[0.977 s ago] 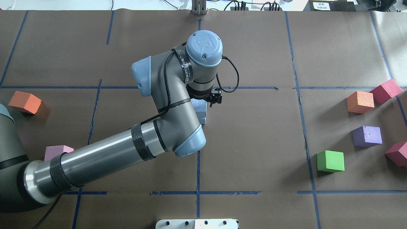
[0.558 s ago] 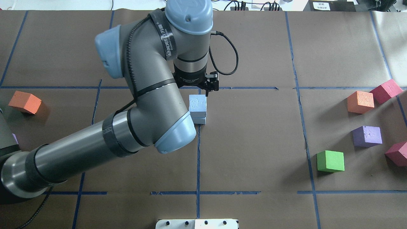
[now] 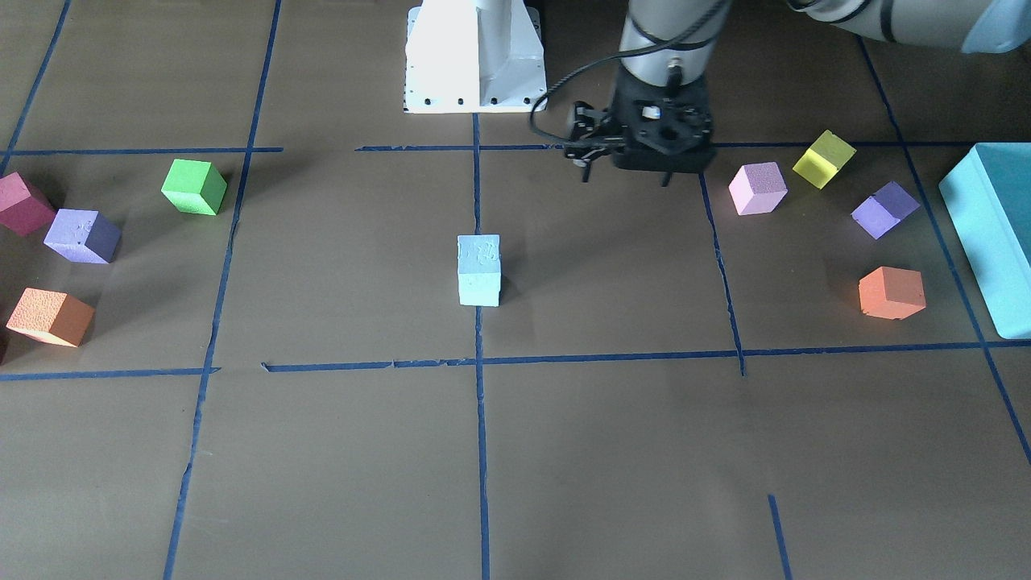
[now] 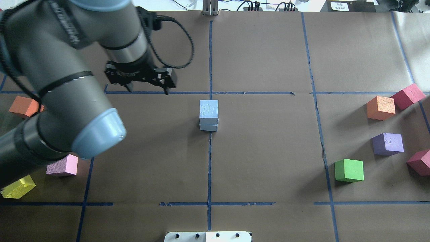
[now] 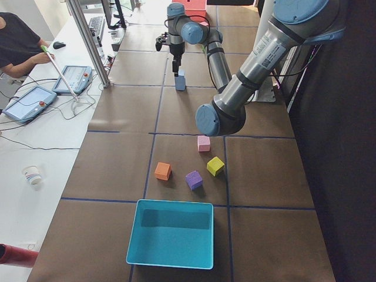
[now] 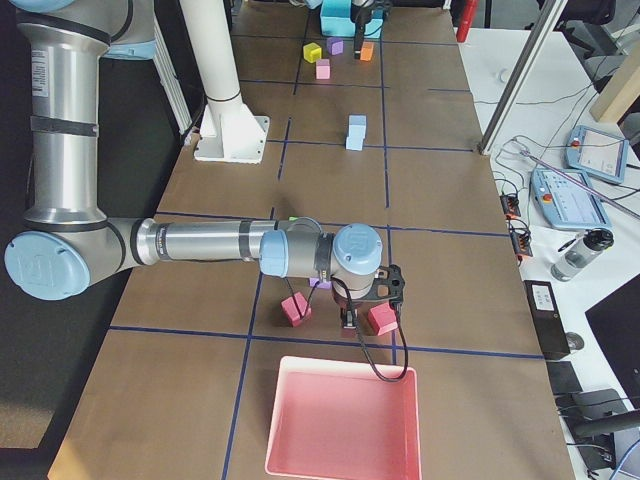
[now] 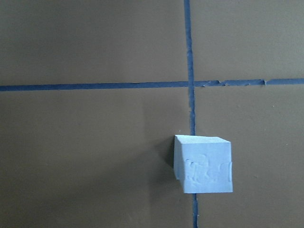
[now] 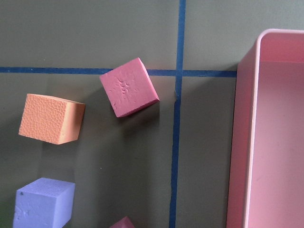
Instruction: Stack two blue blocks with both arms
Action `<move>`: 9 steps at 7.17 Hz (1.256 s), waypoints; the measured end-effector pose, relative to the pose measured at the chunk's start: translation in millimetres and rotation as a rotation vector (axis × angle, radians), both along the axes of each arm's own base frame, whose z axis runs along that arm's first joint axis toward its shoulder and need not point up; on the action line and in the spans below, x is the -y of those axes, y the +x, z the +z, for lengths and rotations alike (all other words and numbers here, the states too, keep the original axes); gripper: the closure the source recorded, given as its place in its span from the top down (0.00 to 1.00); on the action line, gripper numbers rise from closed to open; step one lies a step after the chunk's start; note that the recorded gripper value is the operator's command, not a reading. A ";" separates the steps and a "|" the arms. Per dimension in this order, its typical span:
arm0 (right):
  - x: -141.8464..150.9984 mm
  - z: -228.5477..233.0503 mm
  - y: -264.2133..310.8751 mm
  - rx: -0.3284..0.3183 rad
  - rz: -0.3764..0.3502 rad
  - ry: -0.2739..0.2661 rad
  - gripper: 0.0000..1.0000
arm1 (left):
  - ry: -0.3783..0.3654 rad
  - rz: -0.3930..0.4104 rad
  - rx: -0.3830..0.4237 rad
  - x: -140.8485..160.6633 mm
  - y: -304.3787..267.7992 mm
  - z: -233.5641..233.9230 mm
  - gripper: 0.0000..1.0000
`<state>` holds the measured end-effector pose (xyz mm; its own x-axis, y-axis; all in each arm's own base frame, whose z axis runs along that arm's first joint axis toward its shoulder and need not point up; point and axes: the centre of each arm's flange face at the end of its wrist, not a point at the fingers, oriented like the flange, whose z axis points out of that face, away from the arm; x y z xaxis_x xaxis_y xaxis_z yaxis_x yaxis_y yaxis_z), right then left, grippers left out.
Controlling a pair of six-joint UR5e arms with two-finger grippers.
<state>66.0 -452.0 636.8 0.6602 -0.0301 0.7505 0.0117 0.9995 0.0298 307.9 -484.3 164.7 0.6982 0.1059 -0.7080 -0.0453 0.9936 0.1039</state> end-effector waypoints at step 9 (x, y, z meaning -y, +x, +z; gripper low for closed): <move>7.1 -12.4 3.5 -0.006 0.040 0.035 1.00 | 0.044 0.016 0.028 31.4 -370.9 412.4 1.00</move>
